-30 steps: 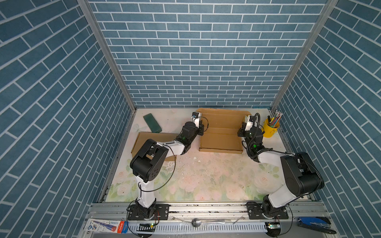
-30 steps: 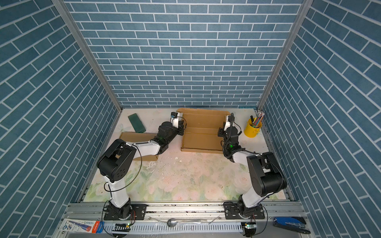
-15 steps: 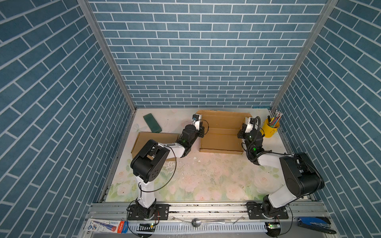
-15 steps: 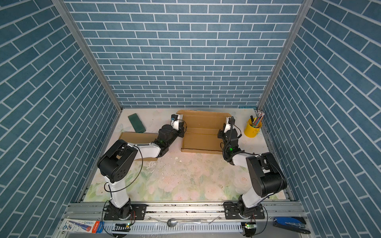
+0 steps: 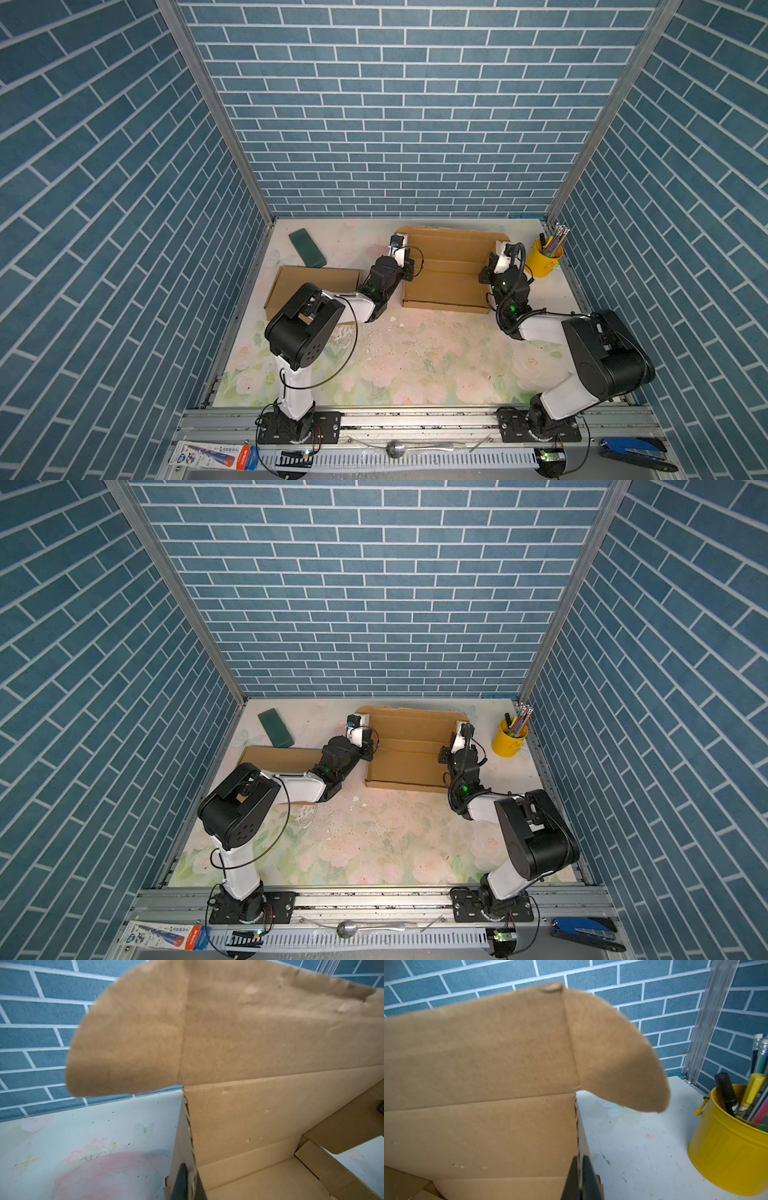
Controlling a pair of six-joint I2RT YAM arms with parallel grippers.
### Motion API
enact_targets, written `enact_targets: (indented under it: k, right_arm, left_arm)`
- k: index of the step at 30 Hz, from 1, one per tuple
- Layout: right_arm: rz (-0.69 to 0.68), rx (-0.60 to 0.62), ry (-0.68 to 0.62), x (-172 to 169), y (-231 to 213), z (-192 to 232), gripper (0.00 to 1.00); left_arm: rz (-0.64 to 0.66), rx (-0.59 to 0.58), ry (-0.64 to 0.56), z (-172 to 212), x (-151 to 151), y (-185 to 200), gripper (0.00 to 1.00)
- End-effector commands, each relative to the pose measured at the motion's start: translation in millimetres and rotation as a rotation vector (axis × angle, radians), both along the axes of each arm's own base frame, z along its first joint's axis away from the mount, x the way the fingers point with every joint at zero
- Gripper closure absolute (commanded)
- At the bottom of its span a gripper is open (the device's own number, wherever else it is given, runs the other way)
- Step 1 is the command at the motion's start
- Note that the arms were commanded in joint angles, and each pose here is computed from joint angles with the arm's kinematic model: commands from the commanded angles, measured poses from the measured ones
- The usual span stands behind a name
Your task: Fold the paper box
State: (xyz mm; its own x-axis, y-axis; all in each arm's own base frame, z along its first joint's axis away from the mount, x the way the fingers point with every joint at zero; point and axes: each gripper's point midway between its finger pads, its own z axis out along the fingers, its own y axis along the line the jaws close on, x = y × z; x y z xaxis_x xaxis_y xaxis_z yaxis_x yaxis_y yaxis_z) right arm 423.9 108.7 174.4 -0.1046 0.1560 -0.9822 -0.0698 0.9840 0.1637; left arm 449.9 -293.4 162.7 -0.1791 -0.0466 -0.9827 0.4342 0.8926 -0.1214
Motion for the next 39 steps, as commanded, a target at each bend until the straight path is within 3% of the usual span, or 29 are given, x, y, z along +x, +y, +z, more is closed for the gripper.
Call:
enact_targets:
  k: [1,20,33,39]
  right_arm:
    - [0.095,0.04,0.052,-14.2,23.4,-16.5,1.0]
    - [0.104,0.028,0.117,-39.3,16.8,-34.6,1.0]
    - [0.196,-0.013,0.201,-61.0,24.0,-40.1,1.0]
    - [0.232,-0.026,0.248,-71.9,23.6,-29.3,0.88]
  left_arm:
    - [-0.137,0.088,0.15,-58.5,-33.7,-24.2,1.0]
    - [-0.17,0.157,0.229,-87.3,-68.1,-15.6,1.0]
    - [-0.134,0.189,0.212,-81.2,-72.4,-2.1,1.0]
    - [-0.082,0.196,0.194,-78.7,-70.4,7.0,1.0]
